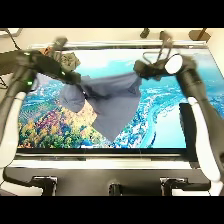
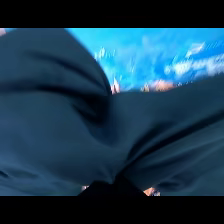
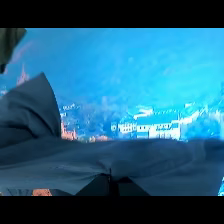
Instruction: Fold the shirts.
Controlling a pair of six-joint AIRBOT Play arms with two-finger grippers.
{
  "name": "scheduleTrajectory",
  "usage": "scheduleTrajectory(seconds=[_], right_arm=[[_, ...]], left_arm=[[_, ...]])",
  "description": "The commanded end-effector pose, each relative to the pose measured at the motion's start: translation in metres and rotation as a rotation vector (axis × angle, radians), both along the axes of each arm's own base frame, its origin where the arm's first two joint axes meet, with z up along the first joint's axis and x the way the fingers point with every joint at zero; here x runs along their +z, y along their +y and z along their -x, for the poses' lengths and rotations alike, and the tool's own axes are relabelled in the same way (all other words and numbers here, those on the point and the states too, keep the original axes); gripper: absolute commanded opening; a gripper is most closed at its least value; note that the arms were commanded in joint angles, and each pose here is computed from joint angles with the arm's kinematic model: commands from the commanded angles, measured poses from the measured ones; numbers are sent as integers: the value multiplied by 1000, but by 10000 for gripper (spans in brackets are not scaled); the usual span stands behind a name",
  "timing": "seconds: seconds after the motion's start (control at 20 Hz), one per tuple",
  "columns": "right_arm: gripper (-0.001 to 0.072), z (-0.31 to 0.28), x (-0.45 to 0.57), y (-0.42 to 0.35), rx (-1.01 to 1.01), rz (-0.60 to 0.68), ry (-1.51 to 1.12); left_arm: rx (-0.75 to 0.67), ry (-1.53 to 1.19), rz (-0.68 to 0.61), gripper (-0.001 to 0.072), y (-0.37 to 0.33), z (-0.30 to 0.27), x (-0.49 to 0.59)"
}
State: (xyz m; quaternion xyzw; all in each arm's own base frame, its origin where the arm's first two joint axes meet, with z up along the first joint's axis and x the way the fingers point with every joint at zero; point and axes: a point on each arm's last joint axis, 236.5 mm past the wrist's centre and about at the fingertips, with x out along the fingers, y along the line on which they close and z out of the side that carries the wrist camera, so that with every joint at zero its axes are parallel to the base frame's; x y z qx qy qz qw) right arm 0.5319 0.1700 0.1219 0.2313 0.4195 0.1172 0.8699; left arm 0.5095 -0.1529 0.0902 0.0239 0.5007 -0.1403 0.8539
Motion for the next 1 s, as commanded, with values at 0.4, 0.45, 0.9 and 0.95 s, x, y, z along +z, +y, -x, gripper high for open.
scheduleTrajectory(seconds=[0.4, 0.45, 0.9, 0.95], right_arm=[[629, -18, -53, -20, -44, -118, 138], [627, -13, -50, -46, -42, -92, 148], [551, 102, -125, -137, 90, -4, 609], [551, 105, -130, -133, 98, -5, 622]], left_arm=[[87, 280, 16, 717, 41, 11, -62], [131, 301, 42, 717, 64, 12, -58], [344, 728, 319, 596, 140, 95, -137], [355, 730, 323, 601, 139, 96, -146]])
